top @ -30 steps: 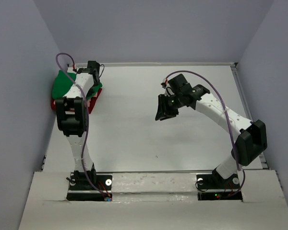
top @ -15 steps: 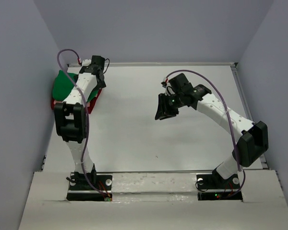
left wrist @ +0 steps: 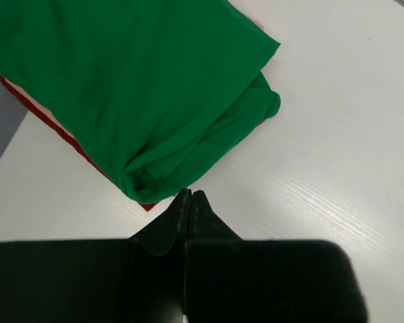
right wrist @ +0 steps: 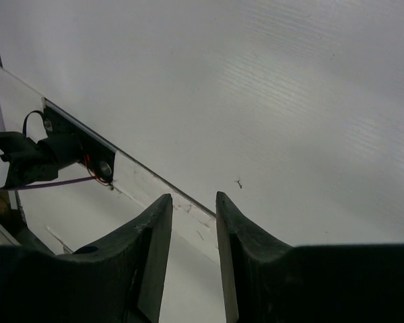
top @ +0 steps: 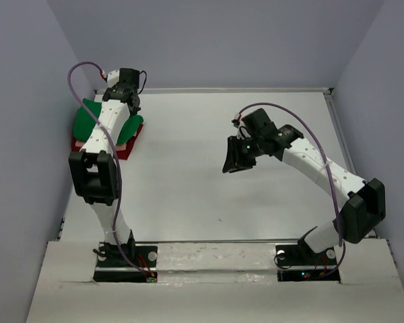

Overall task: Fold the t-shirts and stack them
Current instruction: Put the neatly folded tshirt into the corner of the board with the left arm

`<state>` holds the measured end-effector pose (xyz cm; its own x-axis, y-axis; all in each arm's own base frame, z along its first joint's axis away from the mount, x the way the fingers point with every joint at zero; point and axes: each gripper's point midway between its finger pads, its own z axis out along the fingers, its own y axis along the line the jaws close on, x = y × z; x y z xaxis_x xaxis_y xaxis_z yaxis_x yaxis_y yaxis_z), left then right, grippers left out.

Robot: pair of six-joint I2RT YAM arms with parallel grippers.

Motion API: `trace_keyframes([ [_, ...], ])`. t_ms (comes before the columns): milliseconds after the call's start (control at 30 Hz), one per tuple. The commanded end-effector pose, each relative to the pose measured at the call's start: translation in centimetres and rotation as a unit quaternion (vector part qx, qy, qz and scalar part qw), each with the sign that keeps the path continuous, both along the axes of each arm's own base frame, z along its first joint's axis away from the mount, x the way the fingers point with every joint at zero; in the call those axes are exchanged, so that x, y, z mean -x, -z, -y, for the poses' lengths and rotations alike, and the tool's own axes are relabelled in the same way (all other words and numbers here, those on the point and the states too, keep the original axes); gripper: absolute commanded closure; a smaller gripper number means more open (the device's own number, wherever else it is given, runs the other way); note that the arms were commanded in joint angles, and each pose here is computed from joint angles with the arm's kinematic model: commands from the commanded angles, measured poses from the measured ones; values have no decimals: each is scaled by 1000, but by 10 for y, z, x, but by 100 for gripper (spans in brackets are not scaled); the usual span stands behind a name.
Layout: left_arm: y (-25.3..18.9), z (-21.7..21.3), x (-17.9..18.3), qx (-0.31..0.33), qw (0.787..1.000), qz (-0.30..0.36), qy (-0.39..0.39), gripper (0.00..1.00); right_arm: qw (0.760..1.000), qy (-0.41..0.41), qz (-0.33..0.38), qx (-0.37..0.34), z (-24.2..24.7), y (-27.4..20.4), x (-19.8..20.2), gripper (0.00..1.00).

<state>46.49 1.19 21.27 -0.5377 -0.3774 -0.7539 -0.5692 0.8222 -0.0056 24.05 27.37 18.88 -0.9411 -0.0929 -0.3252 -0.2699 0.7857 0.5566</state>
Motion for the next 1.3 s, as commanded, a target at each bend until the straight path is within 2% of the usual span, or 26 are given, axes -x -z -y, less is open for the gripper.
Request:
trace_keyframes([
  [0,8,-15,-6,23,1000,-18,-11,100,999,18,38,-2,11,-20,1,62],
  [267,29,-41,-24,30,998,-47,-29,100,999,23,46,-3,16,-30,5,62],
  [433,45,-72,-19,25,996,-67,-59,100,999,25,47,2,18,-31,5,62],
  [667,70,-89,-12,31,992,-98,-75,100,999,23,47,-3,15,-33,3,62],
  [967,121,-83,-9,63,986,-141,-61,100,998,24,49,-5,12,-38,-1,62],
  [1267,170,-64,-20,137,974,-178,-30,100,998,31,51,0,17,-39,1,62],
])
